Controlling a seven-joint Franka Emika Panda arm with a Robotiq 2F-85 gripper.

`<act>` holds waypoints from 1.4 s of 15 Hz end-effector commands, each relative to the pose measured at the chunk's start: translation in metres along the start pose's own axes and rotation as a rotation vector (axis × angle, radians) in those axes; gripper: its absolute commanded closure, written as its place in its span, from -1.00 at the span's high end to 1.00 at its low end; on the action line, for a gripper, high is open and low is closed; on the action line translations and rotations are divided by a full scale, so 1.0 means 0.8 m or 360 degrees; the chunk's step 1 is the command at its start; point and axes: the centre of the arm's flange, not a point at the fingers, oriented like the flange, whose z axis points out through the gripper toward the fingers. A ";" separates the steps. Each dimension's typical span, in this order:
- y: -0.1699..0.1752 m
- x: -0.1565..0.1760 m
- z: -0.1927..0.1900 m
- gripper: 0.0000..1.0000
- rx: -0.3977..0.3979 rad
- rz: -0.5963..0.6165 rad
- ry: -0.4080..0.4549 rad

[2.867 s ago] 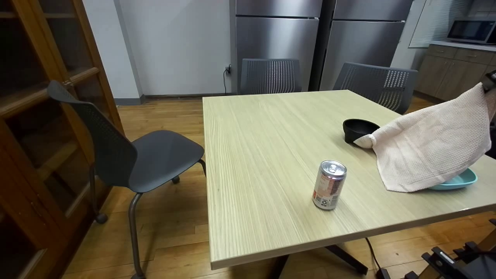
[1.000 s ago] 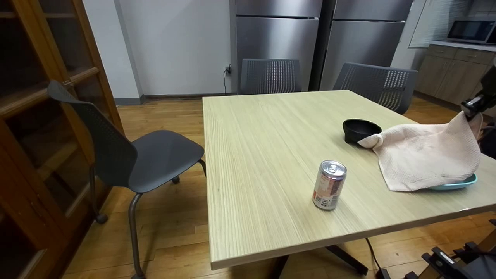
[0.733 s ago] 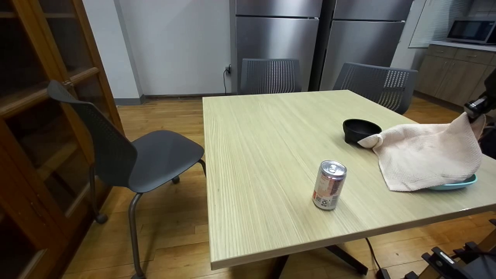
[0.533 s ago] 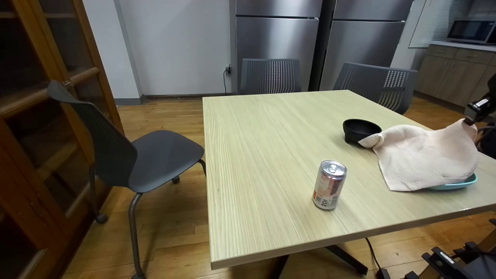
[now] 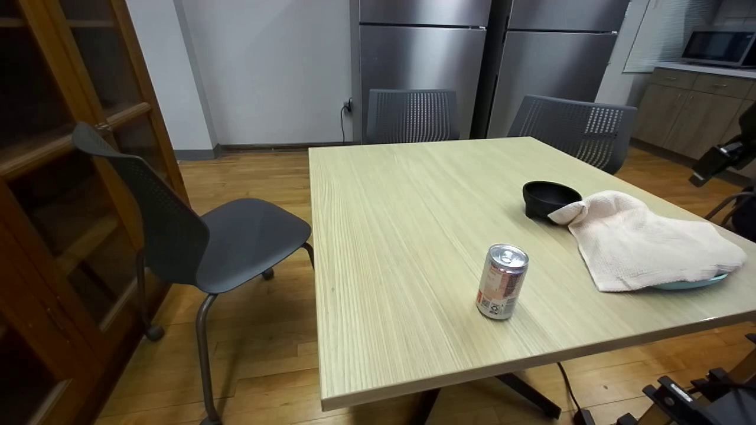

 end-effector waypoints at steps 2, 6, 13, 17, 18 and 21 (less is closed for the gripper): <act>-0.016 0.005 -0.033 1.00 0.0107 0.0058 0.0073; -0.025 0.007 -0.045 1.00 0.0197 0.0064 0.0071; -0.045 0.023 -0.064 1.00 0.0408 0.0012 0.0003; -0.059 0.038 -0.075 1.00 0.0557 0.0012 -0.0067; -0.061 0.039 -0.075 1.00 0.0584 0.0009 -0.0079; -0.062 0.035 -0.074 1.00 0.0641 0.0001 -0.0107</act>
